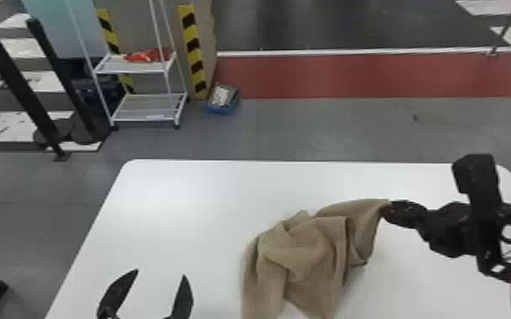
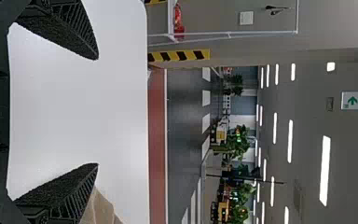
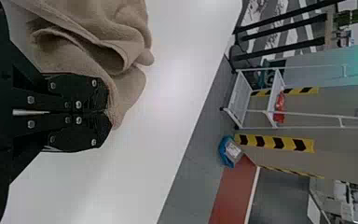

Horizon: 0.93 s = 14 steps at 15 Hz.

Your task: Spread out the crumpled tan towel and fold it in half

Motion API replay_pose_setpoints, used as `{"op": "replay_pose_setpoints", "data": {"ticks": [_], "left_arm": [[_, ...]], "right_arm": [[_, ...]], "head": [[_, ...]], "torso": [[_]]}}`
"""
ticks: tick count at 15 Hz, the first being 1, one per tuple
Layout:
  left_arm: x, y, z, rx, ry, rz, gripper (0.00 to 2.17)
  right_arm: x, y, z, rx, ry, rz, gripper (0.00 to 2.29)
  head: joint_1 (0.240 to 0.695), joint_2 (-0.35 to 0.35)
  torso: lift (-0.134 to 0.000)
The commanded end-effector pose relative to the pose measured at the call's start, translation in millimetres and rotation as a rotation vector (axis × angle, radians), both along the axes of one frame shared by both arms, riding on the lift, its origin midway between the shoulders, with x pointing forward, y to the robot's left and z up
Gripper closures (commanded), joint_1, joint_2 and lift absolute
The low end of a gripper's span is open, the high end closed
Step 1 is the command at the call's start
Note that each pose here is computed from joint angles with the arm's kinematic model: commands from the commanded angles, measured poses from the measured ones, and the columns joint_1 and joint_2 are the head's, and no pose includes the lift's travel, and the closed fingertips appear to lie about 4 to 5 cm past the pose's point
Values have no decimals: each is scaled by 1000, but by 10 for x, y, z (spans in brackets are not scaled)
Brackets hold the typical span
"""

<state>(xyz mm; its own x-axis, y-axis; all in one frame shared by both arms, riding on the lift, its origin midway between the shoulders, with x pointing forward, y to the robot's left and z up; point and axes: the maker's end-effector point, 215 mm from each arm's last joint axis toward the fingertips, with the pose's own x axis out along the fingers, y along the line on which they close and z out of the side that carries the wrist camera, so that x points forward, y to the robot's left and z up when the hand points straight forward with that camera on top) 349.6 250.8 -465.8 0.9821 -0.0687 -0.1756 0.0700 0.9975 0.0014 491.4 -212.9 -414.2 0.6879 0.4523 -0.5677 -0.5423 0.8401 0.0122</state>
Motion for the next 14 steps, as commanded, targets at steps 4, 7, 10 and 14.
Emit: {"op": "replay_pose_setpoints", "data": {"ticks": [4,7,10,14], "left_arm": [[87,-42,10,-9,-8,-19,60],[84,-56,2,-9,-6,-22,60],[81,-71,12,-9,-8,-31,60],[84,-91,10,-13,-8,-37,53]], "right_arm": [[102,-585,-303,-147,51,-112,1825],[135,-808,-669,-215,109,-173,232],[138,-927,-596,-206,98,-212,12],[149,-922,-250,-115,10,-242,60]], "head": [[695,17],[695,-47],[695,-64],[695,-82]], "torso": [[0],[0],[0],[0]]}}
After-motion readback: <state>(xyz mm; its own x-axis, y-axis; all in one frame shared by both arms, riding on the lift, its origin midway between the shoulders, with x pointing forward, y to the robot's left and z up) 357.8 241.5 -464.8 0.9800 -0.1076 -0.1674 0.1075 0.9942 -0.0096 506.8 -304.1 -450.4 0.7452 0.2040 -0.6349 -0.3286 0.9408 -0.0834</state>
